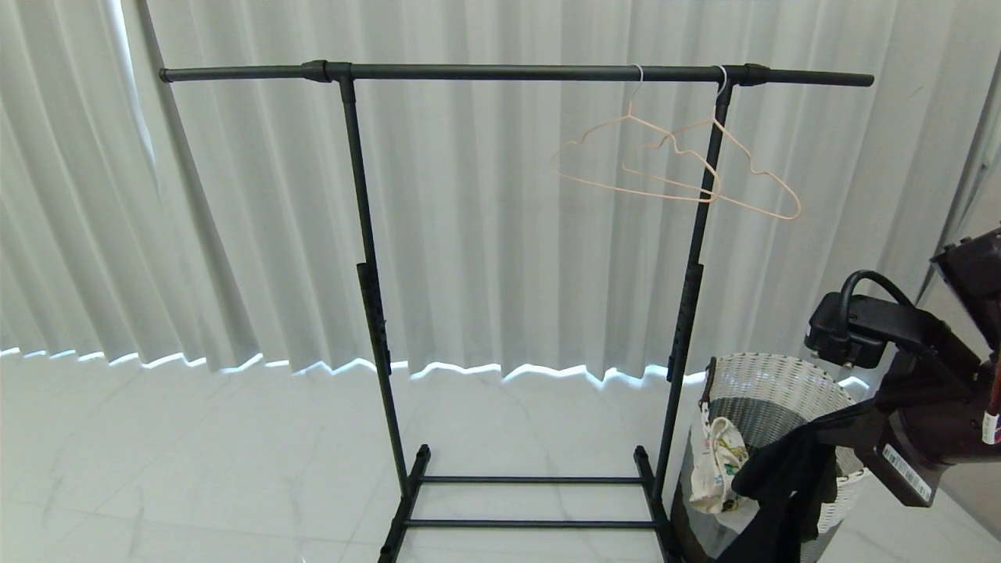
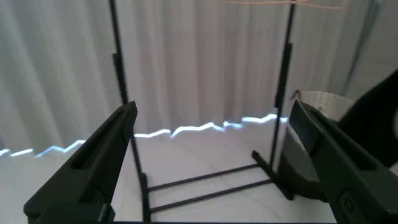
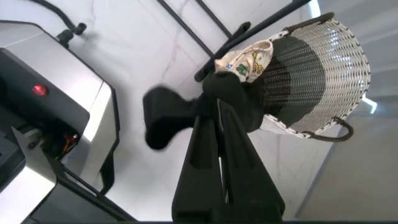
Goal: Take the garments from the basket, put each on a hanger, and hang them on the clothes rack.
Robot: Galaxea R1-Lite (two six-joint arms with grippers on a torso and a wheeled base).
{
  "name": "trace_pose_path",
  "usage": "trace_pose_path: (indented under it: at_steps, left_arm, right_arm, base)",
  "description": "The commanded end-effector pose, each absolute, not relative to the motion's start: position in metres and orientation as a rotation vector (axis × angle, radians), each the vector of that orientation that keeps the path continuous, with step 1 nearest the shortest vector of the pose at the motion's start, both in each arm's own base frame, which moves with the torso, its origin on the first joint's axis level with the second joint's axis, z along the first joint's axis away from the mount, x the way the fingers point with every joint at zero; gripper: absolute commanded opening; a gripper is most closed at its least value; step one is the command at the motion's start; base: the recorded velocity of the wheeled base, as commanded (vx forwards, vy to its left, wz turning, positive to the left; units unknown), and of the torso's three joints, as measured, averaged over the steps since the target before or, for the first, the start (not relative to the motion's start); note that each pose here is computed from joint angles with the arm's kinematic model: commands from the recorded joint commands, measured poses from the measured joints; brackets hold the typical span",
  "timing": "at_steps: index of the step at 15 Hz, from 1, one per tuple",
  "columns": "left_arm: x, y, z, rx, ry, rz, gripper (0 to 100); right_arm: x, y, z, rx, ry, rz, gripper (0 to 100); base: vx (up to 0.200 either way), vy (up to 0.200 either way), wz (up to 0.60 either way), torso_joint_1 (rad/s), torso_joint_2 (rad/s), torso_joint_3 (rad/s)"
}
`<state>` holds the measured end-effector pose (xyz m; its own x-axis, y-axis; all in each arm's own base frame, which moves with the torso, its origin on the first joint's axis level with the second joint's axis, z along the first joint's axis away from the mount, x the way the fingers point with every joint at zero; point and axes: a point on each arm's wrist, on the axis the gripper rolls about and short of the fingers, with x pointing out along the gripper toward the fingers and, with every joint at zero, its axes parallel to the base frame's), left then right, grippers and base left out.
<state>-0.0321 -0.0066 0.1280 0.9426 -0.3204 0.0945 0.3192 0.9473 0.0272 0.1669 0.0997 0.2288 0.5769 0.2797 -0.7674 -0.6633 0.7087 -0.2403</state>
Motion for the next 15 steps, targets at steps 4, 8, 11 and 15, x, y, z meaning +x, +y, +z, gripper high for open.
trace_pose_path:
  at_steps: [4, 8, 11, 15]
  left_arm:
    - [0.062, -0.014, 0.205, -0.002, 0.239, -0.592, 100]
    - [0.151, -0.037, 0.235, 0.045, 0.324, -0.666, 100]
    - [0.199, -0.079, 0.225, 0.095, 0.370, -0.661, 100]
    - [0.190, -0.193, 0.190, 0.020, 0.533, -0.589, 100]
  right_arm:
    - [0.167, 0.100, 0.231, -0.521, 0.777, 0.565, 0]
    - [0.167, 0.099, 0.238, -0.477, 0.758, 0.546, 0]
    - [0.171, 0.102, 0.240, -0.473, 0.752, 0.553, 0]
    - [0.174, 0.104, 0.242, -0.470, 0.745, 0.556, 0]
  base:
    - [0.000, 0.000, 0.00, 0.000, 0.00, 0.000]
    - [0.000, 0.000, 0.00, 0.000, 0.00, 0.000]
    - [0.000, 0.000, 0.00, 0.000, 0.00, 0.000]
    - [0.000, 0.000, 0.00, 0.000, 0.00, 0.000]
